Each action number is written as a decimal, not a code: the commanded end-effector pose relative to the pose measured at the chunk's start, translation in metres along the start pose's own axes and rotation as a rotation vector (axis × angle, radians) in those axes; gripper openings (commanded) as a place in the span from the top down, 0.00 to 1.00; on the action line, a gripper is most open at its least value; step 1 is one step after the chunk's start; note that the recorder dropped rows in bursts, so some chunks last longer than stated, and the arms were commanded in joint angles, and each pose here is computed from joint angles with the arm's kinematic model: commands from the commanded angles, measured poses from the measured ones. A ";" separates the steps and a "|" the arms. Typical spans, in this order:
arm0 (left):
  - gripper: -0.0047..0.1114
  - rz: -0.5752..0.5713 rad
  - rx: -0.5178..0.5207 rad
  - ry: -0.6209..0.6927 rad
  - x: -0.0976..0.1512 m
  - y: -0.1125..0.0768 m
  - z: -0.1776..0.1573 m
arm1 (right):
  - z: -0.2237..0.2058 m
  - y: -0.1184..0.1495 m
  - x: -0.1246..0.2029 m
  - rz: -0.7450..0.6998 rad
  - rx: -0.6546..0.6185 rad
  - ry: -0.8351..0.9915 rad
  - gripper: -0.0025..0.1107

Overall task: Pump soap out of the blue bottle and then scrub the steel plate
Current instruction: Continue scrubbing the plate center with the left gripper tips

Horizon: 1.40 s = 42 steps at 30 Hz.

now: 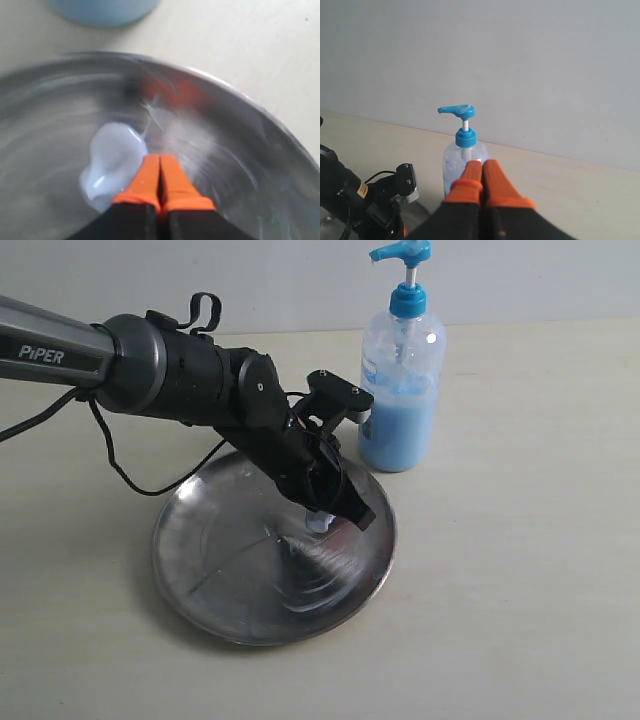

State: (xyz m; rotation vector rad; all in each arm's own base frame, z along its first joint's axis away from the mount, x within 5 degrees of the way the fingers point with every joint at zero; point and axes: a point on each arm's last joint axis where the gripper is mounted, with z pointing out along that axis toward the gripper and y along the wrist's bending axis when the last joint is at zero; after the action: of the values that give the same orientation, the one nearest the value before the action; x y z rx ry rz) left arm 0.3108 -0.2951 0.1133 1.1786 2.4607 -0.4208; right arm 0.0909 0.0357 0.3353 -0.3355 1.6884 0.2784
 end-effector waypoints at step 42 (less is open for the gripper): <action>0.96 -0.114 -0.039 0.069 0.016 0.033 0.008 | -0.001 0.000 0.001 0.002 -0.001 -0.004 0.98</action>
State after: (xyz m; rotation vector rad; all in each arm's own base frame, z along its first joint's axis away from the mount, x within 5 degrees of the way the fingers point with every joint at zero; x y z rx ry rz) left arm 0.3333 -0.2723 0.1006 1.0118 2.5326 -0.3789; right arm 0.0909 0.0357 0.3352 -0.3362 1.6897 0.2788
